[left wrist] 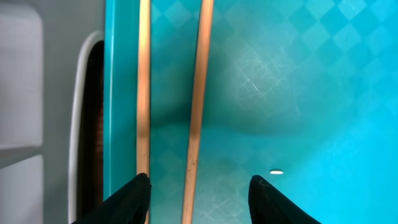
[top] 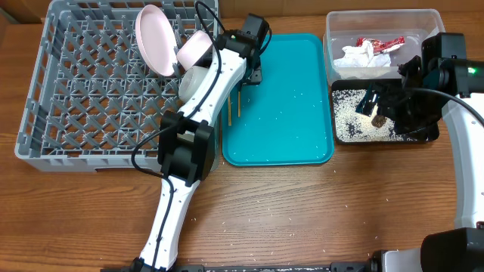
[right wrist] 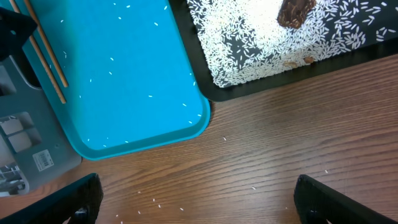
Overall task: Sort waste into correct bins and load items into the dishwasher
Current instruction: 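Lower the left gripper onto a wooden chopstick on the teal tray and grasp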
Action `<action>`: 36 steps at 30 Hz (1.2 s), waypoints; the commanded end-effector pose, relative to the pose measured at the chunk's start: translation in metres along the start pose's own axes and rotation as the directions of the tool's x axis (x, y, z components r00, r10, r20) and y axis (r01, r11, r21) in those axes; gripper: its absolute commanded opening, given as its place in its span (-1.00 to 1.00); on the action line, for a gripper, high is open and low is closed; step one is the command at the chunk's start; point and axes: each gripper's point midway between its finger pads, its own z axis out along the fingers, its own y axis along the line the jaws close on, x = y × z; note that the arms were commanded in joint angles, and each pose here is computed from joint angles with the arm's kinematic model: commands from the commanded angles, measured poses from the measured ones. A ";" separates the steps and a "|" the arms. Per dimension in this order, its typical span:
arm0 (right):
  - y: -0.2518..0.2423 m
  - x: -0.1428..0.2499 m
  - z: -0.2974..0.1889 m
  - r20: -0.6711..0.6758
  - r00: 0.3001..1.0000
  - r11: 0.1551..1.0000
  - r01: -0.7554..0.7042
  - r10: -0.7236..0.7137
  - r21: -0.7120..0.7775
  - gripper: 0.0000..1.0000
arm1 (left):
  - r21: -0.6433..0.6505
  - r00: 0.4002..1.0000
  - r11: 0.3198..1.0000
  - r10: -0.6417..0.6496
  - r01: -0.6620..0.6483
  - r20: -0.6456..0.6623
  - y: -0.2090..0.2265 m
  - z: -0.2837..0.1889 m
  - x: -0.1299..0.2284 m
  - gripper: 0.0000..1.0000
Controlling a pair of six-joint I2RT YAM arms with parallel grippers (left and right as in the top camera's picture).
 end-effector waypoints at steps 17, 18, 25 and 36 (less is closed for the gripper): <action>0.002 -0.004 -0.009 0.038 0.999 1.000 0.014 -0.014 -0.002 1.00 | 0.041 0.986 0.996 0.083 -0.078 -0.145 -0.016 0.031 0.041 -0.59; 0.002 -0.004 -0.009 0.038 0.999 1.000 0.014 -0.014 -0.002 1.00 | 0.046 0.985 0.996 0.086 -0.080 -0.151 -0.018 0.031 0.043 -0.62; 0.002 -0.004 -0.009 0.038 0.999 1.000 0.014 -0.014 -0.002 1.00 | 0.041 0.977 0.993 0.115 -0.109 -0.180 -0.024 0.016 0.055 -0.92; 0.002 -0.004 -0.009 0.038 0.999 1.000 0.014 -0.014 -0.002 1.00 | 0.117 0.975 0.969 0.213 -0.218 0.055 -0.011 -0.158 0.013 -0.92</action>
